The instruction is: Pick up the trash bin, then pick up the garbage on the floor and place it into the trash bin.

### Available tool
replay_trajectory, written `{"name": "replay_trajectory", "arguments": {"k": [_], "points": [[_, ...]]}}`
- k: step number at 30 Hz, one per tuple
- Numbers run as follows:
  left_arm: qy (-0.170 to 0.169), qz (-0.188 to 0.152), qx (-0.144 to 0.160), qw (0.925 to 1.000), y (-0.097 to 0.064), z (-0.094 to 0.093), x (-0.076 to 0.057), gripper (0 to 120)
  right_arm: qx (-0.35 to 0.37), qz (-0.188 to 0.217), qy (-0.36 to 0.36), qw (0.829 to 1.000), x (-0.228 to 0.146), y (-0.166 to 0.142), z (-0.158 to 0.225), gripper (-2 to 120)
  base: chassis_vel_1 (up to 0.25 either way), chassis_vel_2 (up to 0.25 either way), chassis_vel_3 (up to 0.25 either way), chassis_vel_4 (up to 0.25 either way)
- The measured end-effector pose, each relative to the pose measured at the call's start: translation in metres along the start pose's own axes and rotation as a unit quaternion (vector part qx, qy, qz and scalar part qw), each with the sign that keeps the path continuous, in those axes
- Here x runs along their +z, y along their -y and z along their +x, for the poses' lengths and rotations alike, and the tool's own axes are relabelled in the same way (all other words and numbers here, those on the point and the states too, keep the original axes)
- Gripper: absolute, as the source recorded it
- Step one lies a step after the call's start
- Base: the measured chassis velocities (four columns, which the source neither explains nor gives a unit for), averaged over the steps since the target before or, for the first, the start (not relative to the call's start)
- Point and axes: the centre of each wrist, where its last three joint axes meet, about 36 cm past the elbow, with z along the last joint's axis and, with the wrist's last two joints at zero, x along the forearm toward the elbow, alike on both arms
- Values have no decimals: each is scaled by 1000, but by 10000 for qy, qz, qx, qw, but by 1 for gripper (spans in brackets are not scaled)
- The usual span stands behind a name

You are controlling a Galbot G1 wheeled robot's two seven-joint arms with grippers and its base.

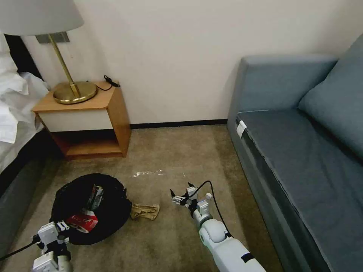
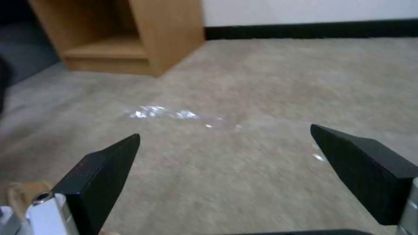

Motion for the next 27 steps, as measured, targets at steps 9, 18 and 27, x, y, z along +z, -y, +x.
{"name": "replay_trajectory", "arguments": {"k": [9,18,27], "points": [[76,228,-130,9996,3,-4,-2,3,-1200,337,-206,9920,-13,-13,-7,100,-58,64,65,-68],[66,295,-214,9993,2,-3,-3,3,-2150,738,-709,9712,-24,-27,-35,100,-3,6,4,-3],[108,382,-305,9987,4,5,-9,3,-2993,1046,-1085,9422,-25,-42,-62,100,0,0,0,0]]}}
